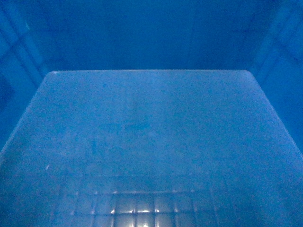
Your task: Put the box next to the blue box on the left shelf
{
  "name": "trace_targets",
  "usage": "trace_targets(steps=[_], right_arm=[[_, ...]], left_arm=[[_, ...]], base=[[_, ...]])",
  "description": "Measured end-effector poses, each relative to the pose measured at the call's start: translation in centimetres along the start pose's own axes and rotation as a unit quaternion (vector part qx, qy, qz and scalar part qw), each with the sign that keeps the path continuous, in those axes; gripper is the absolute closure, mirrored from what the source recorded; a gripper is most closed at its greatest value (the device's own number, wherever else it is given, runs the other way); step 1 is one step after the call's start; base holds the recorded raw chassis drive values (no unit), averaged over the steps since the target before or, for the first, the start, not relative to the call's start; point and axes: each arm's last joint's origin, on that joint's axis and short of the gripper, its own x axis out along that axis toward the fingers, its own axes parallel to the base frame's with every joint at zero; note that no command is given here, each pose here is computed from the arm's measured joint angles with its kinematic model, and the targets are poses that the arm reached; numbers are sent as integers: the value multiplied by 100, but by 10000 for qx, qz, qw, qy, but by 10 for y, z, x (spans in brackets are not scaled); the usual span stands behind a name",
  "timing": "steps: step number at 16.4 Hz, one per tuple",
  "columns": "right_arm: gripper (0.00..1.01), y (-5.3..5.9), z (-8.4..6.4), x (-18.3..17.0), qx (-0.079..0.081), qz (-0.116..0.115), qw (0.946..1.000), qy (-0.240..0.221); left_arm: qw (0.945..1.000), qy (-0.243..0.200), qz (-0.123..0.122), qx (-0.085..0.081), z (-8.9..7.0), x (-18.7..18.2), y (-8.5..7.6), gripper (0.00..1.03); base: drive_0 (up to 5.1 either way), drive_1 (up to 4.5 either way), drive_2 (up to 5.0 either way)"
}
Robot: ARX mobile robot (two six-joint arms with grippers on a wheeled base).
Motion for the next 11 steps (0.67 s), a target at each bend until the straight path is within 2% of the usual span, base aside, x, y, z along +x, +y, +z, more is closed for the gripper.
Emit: trace_targets(steps=[7, 11], right_arm=[[90, 0, 0, 0, 11, 6, 10000, -27], [90, 0, 1, 0, 17, 7, 10000, -39]], left_arm=[[10000, -17, 9, -11, 0, 0, 0, 89], [10000, -37, 11, -25, 1, 0, 0, 89]], base=[[0, 0, 0], [17, 429, -395]])
